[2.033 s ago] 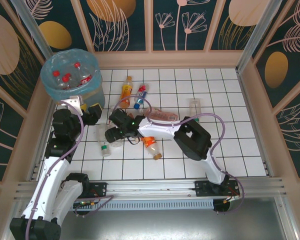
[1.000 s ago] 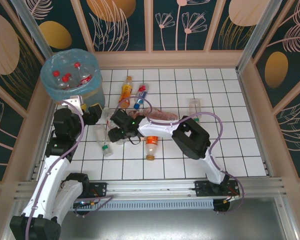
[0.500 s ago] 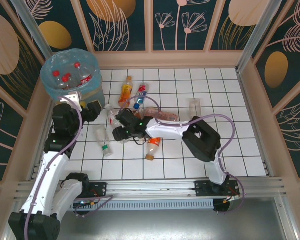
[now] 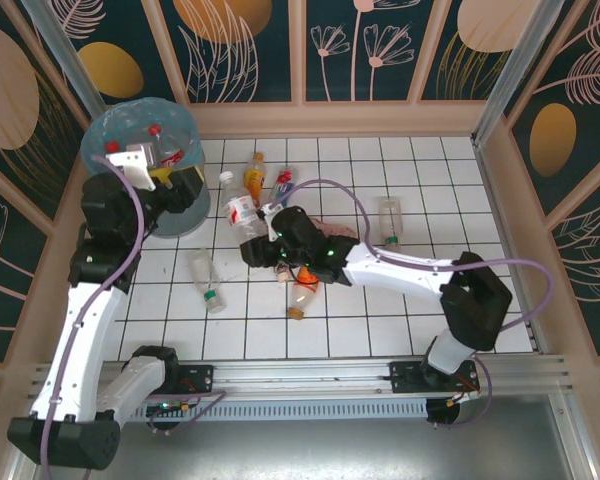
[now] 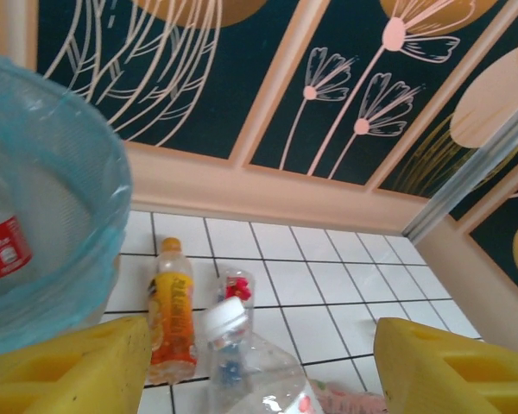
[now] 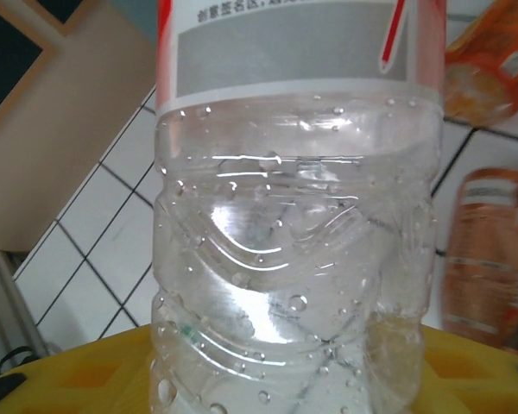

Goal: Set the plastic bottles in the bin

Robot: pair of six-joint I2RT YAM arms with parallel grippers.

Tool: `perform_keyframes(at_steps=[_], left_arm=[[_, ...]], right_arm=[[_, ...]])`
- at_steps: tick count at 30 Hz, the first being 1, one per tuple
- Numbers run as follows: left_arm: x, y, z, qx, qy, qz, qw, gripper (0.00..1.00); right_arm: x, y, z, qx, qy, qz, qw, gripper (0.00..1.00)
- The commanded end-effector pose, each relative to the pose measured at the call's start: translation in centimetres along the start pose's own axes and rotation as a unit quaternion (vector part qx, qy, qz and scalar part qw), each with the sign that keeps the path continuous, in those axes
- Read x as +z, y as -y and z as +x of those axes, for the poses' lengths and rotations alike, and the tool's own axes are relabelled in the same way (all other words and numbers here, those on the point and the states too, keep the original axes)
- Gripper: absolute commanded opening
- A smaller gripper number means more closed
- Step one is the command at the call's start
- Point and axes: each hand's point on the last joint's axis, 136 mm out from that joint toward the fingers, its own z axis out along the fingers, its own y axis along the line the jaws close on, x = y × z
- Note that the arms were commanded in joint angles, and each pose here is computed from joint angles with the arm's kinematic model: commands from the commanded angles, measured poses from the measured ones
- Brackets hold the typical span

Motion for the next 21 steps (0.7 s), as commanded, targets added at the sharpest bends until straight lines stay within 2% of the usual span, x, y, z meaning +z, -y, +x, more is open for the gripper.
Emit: perform_keyframes(at_steps=[1, 7, 14, 21], left_arm=[[0.6, 1.6, -0.9, -0.006, -0.015, 0.036, 0.999, 0.69], [2.0, 3.4, -1.1, -0.014, -0.019, 0.067, 0.997, 0.68], [3.8, 7.8, 0.2, -0.019, -0.062, 0.139, 0.988, 0.70], [3.3, 11.2, -0.8, -0.040, -0.052, 0.217, 0.974, 0.74]], right_arm=[[-3.4, 1.0, -3.4, -0.027, 0.085, 0.029, 0.996, 0.55], [-7.8, 3.1, -4.7, -0.031, 0.147, 0.063, 0.987, 0.54], [-11.6, 1.8, -5.8, -0.077, 0.204, 0.027, 0.976, 0.53], [-13.8, 0.5, -5.4, -0.100, 0.239, -0.022, 0.966, 0.54]])
